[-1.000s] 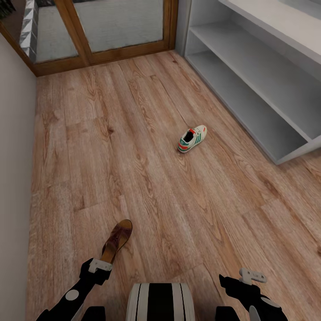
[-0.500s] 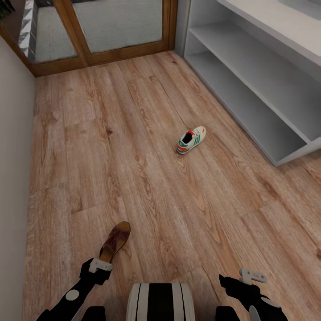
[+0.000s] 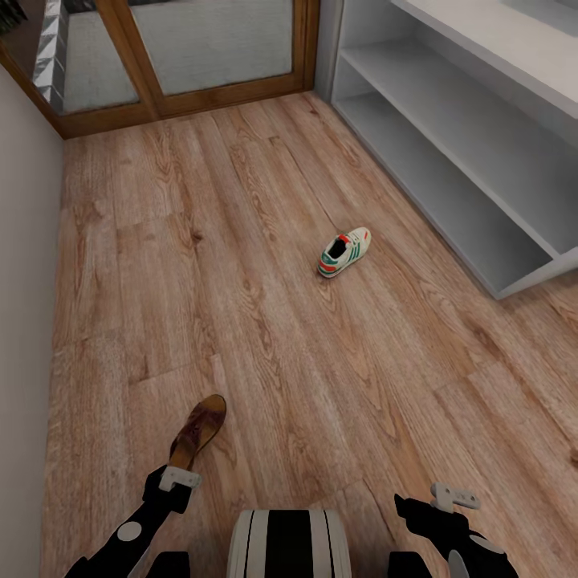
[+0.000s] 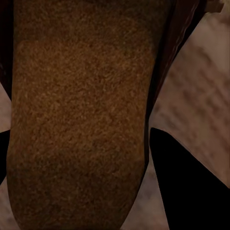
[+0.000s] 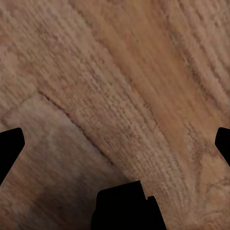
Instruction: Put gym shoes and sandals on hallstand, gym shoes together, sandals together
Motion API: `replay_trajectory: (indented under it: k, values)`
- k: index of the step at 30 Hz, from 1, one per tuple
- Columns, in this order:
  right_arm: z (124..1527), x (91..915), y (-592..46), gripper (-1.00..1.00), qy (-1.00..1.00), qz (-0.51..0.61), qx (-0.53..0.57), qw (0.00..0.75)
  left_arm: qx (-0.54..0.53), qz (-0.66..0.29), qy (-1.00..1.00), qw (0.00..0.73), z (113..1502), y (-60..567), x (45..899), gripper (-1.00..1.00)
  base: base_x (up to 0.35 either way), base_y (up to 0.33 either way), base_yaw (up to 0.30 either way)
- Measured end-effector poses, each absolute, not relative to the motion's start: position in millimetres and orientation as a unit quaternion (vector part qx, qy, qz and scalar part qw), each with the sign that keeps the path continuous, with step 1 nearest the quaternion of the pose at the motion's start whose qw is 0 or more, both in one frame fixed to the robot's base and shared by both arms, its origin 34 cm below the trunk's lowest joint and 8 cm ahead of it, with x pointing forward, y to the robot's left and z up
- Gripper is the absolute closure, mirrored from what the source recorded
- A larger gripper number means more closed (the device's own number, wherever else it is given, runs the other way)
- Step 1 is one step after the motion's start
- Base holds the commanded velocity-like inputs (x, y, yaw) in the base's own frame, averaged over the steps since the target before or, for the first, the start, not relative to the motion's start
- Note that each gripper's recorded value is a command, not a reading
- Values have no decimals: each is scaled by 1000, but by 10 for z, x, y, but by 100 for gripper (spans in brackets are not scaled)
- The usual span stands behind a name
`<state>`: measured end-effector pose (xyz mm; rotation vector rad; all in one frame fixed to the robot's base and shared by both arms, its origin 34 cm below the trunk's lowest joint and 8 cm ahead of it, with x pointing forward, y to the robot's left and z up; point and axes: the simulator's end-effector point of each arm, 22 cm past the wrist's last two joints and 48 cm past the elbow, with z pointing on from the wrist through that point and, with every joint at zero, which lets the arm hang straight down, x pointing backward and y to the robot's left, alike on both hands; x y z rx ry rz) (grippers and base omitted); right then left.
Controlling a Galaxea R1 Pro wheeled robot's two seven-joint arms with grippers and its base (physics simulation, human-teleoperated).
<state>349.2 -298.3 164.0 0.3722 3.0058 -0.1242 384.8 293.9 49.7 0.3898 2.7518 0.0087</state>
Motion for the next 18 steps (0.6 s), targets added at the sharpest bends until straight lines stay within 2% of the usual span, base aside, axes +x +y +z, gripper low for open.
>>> replay_trajectory:
  k: [12, 13, 18]
  values:
    - [1640, 3490, -2980, -100, 990, -41, 122, 55, 138, 3, 974, 180, 496, 2932, 3848, 100, 0, 0, 0]
    - [1638, 3496, -2956, -100, 990, -38, 121, 56, 127, -9, 975, 183, 490, 2715, 3855, 100, 0, 0, 0]
    - [1636, 3495, -2948, -100, 990, -37, 122, 55, 124, -9, 975, 183, 490, 2703, 3857, 100, 0, 0, 0]
